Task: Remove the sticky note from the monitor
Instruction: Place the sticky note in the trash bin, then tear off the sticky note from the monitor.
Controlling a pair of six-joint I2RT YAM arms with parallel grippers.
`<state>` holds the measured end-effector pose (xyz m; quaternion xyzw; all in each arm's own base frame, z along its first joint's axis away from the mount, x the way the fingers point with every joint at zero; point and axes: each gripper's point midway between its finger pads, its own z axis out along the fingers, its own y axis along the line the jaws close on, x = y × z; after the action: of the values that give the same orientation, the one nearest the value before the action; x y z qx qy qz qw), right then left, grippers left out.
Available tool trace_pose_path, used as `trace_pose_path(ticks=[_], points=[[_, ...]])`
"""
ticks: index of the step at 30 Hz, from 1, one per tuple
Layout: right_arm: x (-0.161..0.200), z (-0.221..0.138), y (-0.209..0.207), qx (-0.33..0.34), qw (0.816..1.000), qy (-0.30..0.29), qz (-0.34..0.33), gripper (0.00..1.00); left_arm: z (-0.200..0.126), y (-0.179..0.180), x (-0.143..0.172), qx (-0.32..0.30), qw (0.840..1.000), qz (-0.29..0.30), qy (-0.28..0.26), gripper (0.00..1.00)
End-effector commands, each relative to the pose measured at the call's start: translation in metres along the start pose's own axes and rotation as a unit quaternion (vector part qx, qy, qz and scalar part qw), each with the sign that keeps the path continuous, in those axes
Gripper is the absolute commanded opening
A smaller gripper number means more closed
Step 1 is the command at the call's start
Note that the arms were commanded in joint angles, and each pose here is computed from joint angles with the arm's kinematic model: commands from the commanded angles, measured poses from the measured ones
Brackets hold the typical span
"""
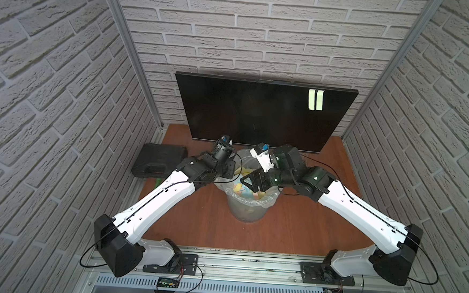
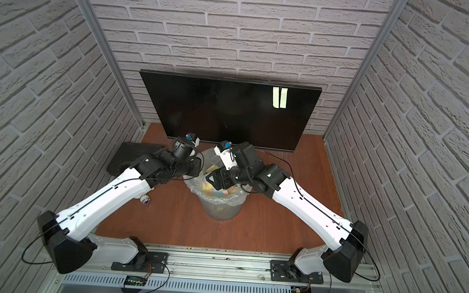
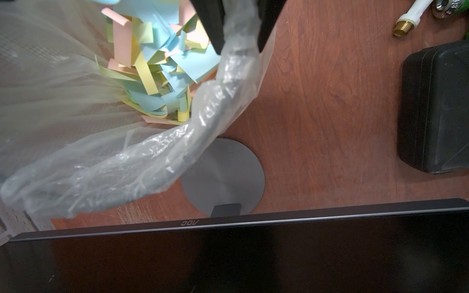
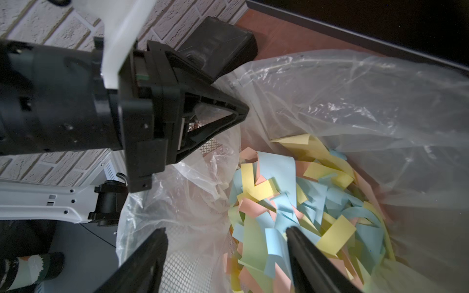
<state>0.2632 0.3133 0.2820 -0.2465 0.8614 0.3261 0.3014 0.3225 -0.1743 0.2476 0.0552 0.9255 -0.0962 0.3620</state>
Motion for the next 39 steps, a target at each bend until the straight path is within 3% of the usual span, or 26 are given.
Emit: trace_pose_path(ticks=[1,7,11,21,26,39], points=[[-0.008,-0.002,0.021,-0.064,0.998,-0.007,0.004,0.78,0.005,-0.003,0.009,0.008,1.000,-0.001,0.016,0.21],[-0.006,-0.003,0.028,-0.094,0.995,-0.010,0.007,0.79,0.005,-0.004,0.010,0.009,1.000,-0.001,0.017,0.21],[-0.010,-0.012,0.015,-0.055,0.998,-0.031,0.005,0.79,0.005,-0.003,0.010,0.008,1.000,-0.001,0.016,0.21],[-0.057,-0.085,0.002,0.017,0.987,-0.157,0.010,0.72,0.003,-0.002,0.010,0.005,1.000,0.001,0.016,0.21],[-0.080,-0.130,-0.019,0.054,0.973,-0.216,0.057,0.68,0.003,-0.002,0.010,0.005,1.000,0.001,0.015,0.21],[-0.120,-0.219,-0.082,0.045,0.916,-0.343,0.205,0.64,0.005,-0.001,0.011,0.003,1.000,0.001,0.018,0.21]])
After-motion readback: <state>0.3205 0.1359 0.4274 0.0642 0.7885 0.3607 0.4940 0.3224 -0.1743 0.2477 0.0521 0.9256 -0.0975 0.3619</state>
